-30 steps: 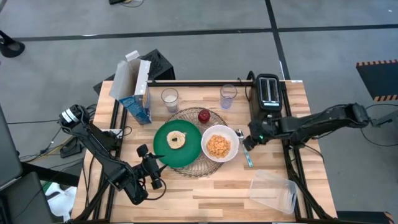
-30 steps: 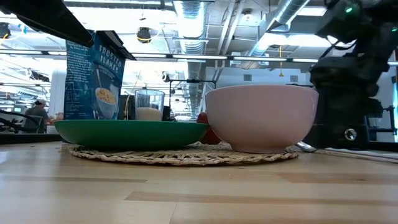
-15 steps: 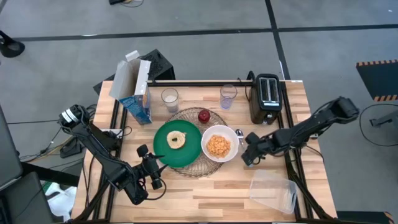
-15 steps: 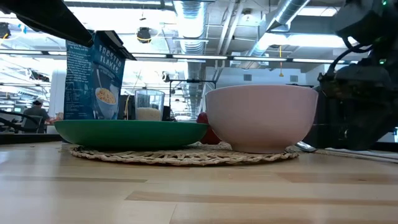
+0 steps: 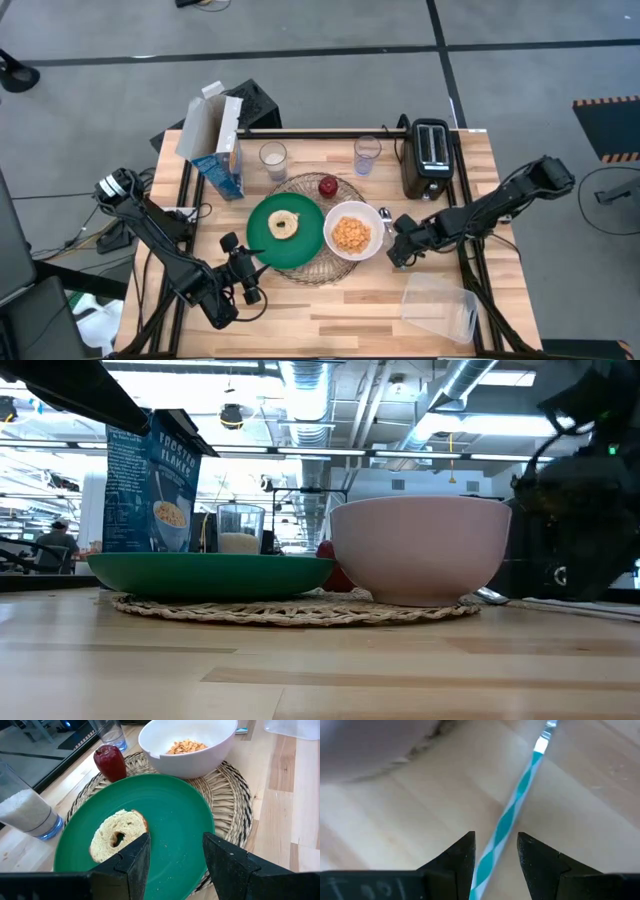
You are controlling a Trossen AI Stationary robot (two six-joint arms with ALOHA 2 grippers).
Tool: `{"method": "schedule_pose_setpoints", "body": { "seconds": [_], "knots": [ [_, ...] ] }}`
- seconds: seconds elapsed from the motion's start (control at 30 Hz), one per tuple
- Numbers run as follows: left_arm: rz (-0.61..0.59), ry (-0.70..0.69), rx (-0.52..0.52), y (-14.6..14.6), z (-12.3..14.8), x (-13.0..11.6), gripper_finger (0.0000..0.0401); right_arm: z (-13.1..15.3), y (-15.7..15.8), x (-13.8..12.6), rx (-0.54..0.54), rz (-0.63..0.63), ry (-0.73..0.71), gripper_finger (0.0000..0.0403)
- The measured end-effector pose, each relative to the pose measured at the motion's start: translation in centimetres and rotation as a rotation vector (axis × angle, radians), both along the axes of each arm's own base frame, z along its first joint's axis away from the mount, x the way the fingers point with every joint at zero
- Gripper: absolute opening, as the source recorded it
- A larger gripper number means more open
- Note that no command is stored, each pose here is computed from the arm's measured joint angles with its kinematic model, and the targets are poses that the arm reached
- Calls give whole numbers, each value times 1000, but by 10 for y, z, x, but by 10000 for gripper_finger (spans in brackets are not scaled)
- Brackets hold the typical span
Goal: Arrange a breakfast setting
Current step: Put the blue patterned spoon to the right of the white bowl
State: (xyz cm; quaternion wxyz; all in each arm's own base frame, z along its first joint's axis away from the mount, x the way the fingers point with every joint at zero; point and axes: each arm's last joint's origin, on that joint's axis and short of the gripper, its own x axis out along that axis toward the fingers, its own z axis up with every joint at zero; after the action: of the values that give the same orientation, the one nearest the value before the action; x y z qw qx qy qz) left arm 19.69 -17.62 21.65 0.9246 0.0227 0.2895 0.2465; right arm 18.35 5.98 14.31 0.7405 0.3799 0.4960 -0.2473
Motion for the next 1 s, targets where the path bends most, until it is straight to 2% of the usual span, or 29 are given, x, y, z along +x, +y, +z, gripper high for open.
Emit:
{"method": "schedule_pose_setpoints", "body": {
  "seconds": [0.13,0.27,0.7,1.0],
  "knots": [
    [0,1,-1,0,0,0,171,13,-1,-2,8,-1,6,173],
    [-2,4,-5,0,0,0,171,13,3,-4,79,33,27,173],
    [-4,9,-13,0,0,0,171,-6,11,5,80,67,105,173],
    [-5,9,-14,0,0,0,171,-2,13,7,132,47,54,173]
  ]
}}
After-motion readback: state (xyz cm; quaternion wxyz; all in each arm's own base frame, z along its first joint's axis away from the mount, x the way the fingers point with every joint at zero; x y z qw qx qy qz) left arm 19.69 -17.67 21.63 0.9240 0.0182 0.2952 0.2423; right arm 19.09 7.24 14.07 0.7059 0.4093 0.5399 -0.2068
